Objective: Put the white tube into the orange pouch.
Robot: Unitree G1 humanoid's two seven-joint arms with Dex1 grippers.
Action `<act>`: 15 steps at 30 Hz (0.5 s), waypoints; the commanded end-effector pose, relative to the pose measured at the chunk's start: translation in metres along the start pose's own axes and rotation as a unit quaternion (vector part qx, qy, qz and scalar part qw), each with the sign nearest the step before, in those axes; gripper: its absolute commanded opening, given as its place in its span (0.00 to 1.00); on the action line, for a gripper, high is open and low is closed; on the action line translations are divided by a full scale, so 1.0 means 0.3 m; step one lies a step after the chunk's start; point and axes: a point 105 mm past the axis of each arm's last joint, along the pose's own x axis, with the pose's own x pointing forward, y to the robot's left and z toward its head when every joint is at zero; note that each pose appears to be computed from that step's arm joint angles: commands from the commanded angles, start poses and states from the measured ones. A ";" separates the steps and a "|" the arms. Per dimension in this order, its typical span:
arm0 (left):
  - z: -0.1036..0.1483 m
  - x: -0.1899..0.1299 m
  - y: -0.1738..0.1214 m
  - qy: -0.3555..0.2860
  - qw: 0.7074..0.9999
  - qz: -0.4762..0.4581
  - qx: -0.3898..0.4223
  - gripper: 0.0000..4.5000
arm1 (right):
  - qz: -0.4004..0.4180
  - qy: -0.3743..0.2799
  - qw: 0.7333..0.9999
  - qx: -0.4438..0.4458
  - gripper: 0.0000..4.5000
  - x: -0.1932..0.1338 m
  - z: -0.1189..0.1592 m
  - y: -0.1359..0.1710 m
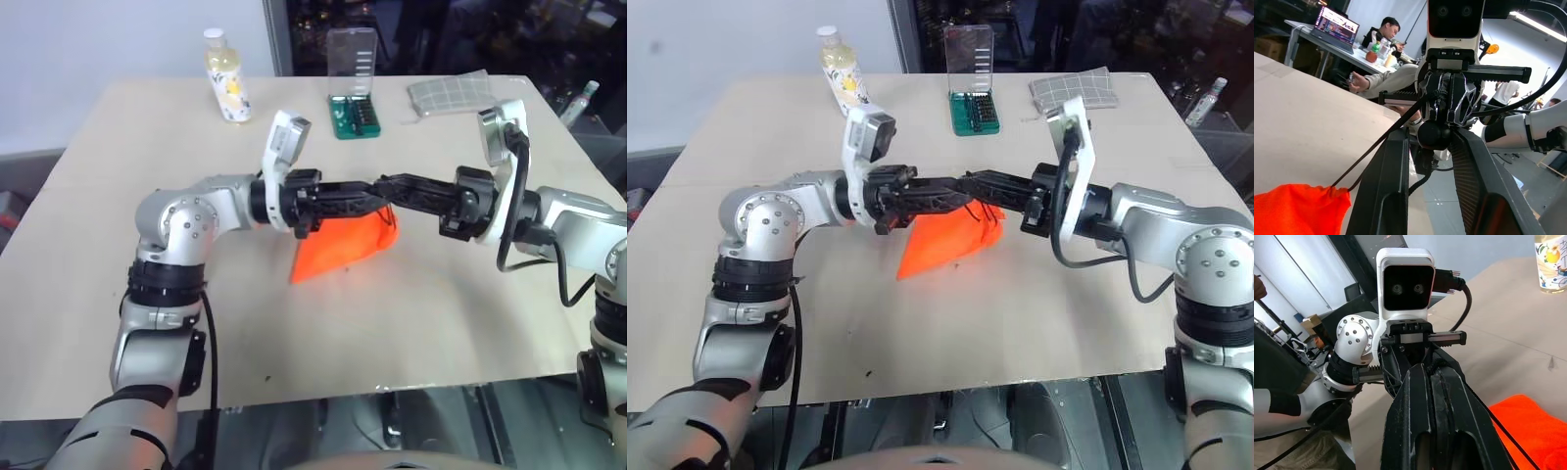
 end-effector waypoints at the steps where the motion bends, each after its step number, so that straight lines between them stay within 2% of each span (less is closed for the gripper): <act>1: 0.033 -0.004 -0.007 -0.002 1.000 0.003 0.027 0.28 | 0.022 -0.006 1.000 -0.018 0.00 0.001 0.015 0.038; 4: 0.032 -0.001 -0.007 -0.004 1.000 0.002 0.025 0.28 | 0.023 -0.007 1.000 -0.019 0.00 0.002 0.016 0.039; 8: 0.035 0.002 -0.005 -0.008 1.000 0.002 0.021 0.05 | 0.023 -0.006 1.000 -0.020 0.00 0.003 0.016 0.041; 13: 0.038 0.009 -0.004 -0.011 1.000 0.004 0.021 0.05 | 0.016 0.005 0.999 -0.035 0.00 0.004 0.005 0.039; 15: 0.040 0.011 -0.002 -0.015 1.000 0.006 0.017 0.05 | 0.008 0.002 0.999 -0.045 0.14 0.006 0.010 0.032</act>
